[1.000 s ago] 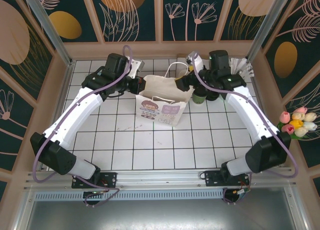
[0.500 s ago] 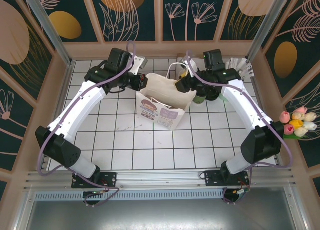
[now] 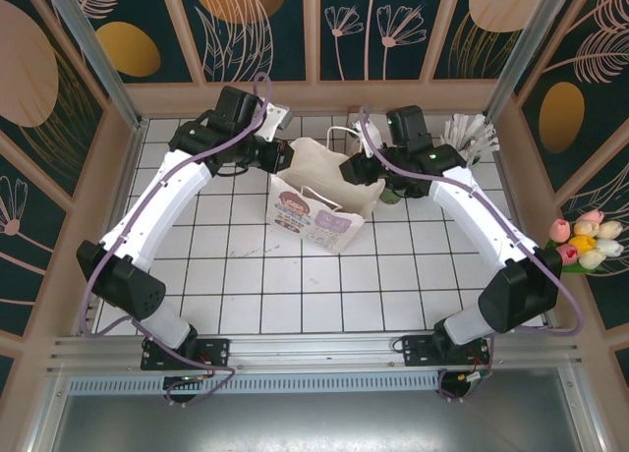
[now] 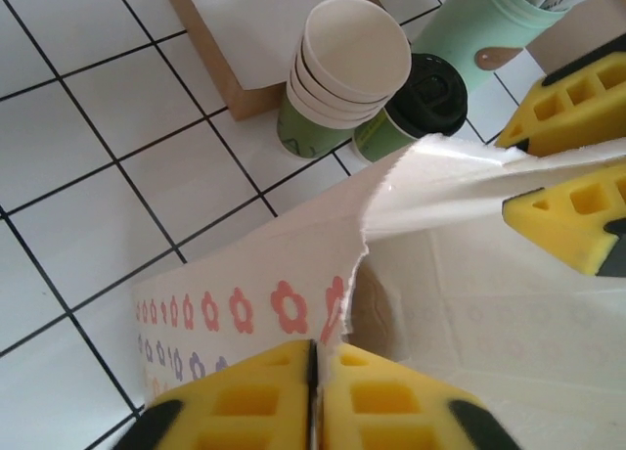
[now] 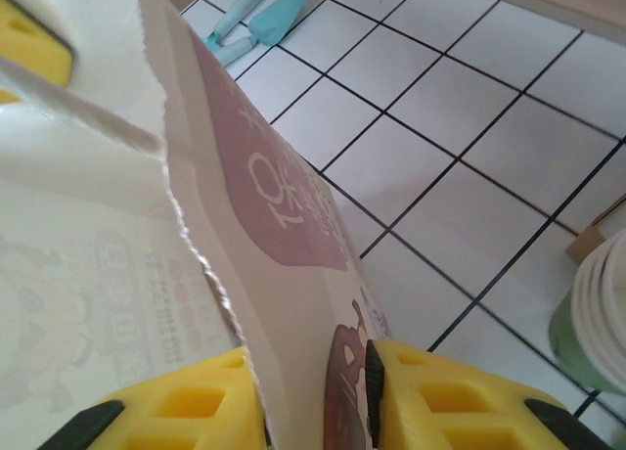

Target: Pack the takeout coffee

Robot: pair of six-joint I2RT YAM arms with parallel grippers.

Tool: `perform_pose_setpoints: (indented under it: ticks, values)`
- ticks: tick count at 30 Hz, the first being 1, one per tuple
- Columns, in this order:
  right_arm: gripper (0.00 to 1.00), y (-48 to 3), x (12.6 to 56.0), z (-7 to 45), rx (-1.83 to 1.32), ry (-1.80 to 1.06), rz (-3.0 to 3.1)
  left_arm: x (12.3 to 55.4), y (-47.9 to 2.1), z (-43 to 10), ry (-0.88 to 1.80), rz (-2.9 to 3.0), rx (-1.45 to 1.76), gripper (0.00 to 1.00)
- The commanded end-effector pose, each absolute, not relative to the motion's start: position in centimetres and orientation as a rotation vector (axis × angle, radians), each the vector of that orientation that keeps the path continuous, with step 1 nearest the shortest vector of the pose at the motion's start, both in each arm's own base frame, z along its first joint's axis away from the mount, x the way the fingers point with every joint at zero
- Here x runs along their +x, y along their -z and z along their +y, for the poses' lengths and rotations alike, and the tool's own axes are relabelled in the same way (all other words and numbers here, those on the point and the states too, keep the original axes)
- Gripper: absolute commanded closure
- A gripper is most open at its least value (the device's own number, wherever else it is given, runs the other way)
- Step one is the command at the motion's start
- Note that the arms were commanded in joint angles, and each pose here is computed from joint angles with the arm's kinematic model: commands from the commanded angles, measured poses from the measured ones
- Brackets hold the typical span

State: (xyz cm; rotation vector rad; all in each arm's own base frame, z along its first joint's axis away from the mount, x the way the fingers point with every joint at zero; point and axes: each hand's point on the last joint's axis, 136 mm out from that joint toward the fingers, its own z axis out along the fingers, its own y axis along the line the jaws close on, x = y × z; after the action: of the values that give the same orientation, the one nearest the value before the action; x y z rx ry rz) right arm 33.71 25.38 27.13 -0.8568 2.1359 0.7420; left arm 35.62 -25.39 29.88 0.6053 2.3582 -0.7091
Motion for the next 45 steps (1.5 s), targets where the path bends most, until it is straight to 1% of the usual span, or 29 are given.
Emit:
perform_pose_setpoints:
  ticks: [1, 3, 5, 7, 9, 11, 16, 20, 24, 29, 32, 35, 41, 43, 45]
  values:
    - [0.69, -29.4, 33.2, 26.2, -0.698, -0.743, 2.149, 35.6, -31.4, -24.9, 0.724, 2.344, 0.598, 0.81]
    - [0.72, -29.2, 33.6, 26.1, -0.591, -0.717, 2.193, 35.5, -31.9, -24.7, 0.725, 2.335, 0.595, 0.74]
    - [0.77, -28.9, 33.5, 26.5, -0.499, -0.714, 2.233, 35.4, -32.5, -24.4, 0.715, 2.316, 0.588, 0.65]
    - [0.79, -28.8, 33.6, 26.6, -0.415, -0.708, 2.258, 35.4, -33.1, -23.9, 0.680, 2.297, 0.567, 0.56]
    - [0.79, -28.8, 33.8, 26.7, -0.337, -0.697, 2.282, 35.9, -33.8, -22.9, 0.622, 2.280, 0.514, 0.43]
    - [0.79, -28.7, 33.8, 26.9, -0.274, -0.694, 2.311, 36.7, -35.0, -21.4, 0.533, 2.241, 0.426, 0.26]
    - [0.80, -28.2, 34.1, 27.8, -0.156, -0.724, 2.349, 38.1, -37.2, -17.7, 0.344, 2.137, 0.220, 0.02]
    - [0.85, -29.6, 34.7, 28.6, -0.096, -0.789, 2.305, 39.0, -38.4, -13.4, 0.127, 2.062, 0.017, 0.01]
    - [0.88, -30.6, 35.1, 29.2, -0.078, -0.821, 2.284, 38.4, -40.5, -10.1, 0.003, 1.953, -0.124, 0.01]
    - [0.89, -27.7, 35.8, 28.6, -0.031, -0.748, 2.322, 36.9, -42.2, -6.8, -0.092, 1.840, -0.256, 0.01]
    - [0.89, -25.8, 36.1, 28.5, -0.026, -0.712, 2.342, 36.4, -42.0, -6.4, -0.081, 1.824, -0.285, 0.01]
    - [0.86, -24.9, 36.0, 28.7, -0.040, -0.707, 2.363, 36.2, -41.2, -6.7, -0.045, 1.831, -0.289, 0.01]
    - [0.79, -25.6, 36.0, 28.1, -0.059, -0.657, 2.345, 36.1, -40.1, -7.3, 0.006, 1.846, -0.278, 0.01]
    - [0.74, -25.9, 35.7, 28.0, -0.093, -0.653, 2.341, 36.1, -39.9, -7.5, 0.018, 1.849, -0.275, 0.01]
    - [0.65, -26.2, 35.1, 28.2, -0.146, -0.664, 2.340, 36.0, -39.8, -7.5, 0.025, 1.847, -0.279, 0.01]
